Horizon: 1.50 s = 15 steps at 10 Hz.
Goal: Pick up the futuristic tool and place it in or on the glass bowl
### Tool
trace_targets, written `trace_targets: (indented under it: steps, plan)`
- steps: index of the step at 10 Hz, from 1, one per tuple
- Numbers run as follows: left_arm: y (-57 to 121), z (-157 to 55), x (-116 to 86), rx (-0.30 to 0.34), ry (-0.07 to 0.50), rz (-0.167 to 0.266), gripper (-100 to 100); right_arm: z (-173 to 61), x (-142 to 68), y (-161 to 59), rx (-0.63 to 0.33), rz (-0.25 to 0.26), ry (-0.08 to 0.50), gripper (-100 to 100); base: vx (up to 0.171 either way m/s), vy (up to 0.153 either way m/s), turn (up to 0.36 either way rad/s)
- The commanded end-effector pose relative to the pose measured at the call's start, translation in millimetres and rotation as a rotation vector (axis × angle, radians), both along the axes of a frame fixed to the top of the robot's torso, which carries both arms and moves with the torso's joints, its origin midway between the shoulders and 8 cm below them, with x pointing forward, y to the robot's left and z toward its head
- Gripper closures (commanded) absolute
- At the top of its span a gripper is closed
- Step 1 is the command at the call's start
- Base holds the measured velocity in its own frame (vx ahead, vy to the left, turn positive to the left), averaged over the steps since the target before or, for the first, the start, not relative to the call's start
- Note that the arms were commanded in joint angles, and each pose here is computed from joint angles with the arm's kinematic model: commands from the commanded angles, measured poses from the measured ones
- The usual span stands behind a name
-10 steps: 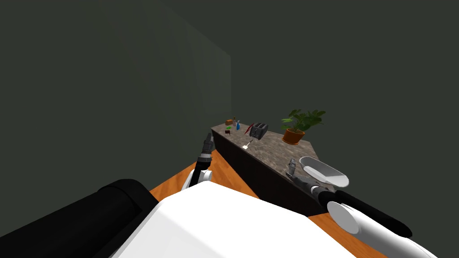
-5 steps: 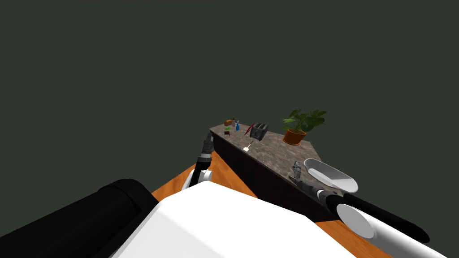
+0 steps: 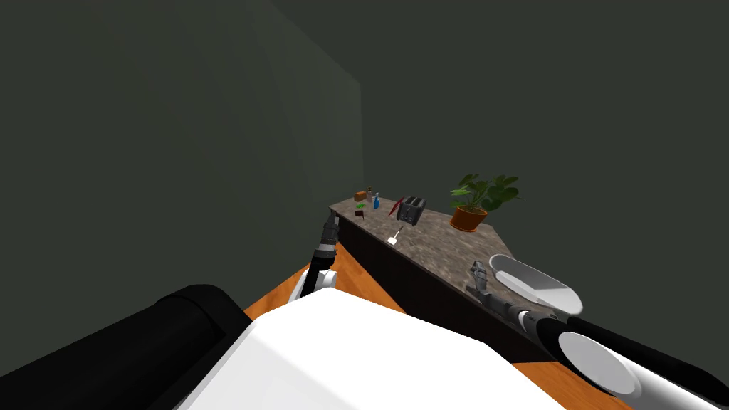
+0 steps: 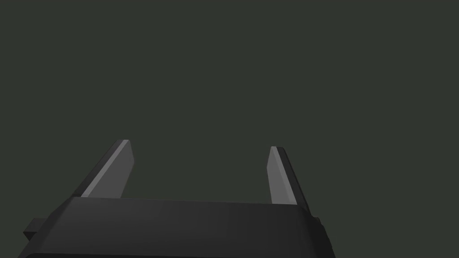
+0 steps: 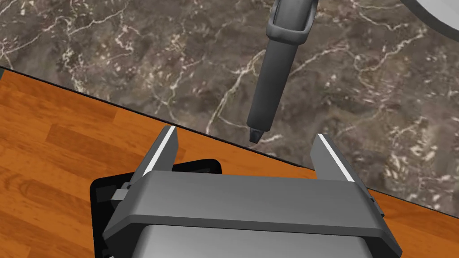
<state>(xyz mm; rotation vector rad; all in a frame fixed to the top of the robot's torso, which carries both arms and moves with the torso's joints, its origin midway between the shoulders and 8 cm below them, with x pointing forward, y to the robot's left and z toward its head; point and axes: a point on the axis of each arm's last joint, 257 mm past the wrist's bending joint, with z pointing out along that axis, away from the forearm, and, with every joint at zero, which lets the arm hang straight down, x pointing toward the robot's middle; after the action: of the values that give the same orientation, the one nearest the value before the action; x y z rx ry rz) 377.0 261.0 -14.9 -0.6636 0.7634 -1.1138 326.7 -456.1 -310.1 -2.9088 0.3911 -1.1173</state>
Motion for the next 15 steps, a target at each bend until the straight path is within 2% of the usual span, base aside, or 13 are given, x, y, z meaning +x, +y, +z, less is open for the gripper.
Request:
trace_targets:
  steps: [1,6,8,9,10,12,13,15]
  plan:
    - [0.0,0.0,0.0,0.000,0.000,0.000,0,-1.9,-8.1,-7.7,0.045,-0.036,0.023,-100,0.106,0.056,-0.063]
    - [0.0,0.0,0.0,0.000,0.000,0.000,0,6.4,-23.9,-27.7,0.135,-0.122,0.045,-100,0.100,0.011,-0.045]
    - [0.0,0.0,0.0,0.000,0.000,0.000,0,8.1,-24.0,-28.5,0.135,-0.123,0.041,-100,0.087,-0.019,-0.009]
    - [0.0,0.0,0.0,0.000,0.000,0.000,0,8.3,-24.3,-28.9,0.137,-0.125,0.042,0,0.010,-0.002,0.002]
    - [0.0,0.1,0.0,0.000,0.000,0.000,0,1.1,-20.7,-29.6,0.136,-0.125,0.037,-100,0.018,0.001,-0.007]
    - [0.0,0.1,0.0,0.000,0.000,0.000,0,-0.3,-20.0,-29.6,0.137,-0.125,0.038,-100,0.019,0.003,-0.004]
    - [0.0,0.1,0.0,0.000,0.000,0.000,0,-0.5,-19.4,-29.8,0.136,-0.124,0.036,100,0.000,0.000,0.000]
    - [0.0,0.1,0.0,0.000,0.000,0.000,0,-0.3,-19.6,-30.2,0.135,-0.125,0.037,100,0.000,0.000,0.000]
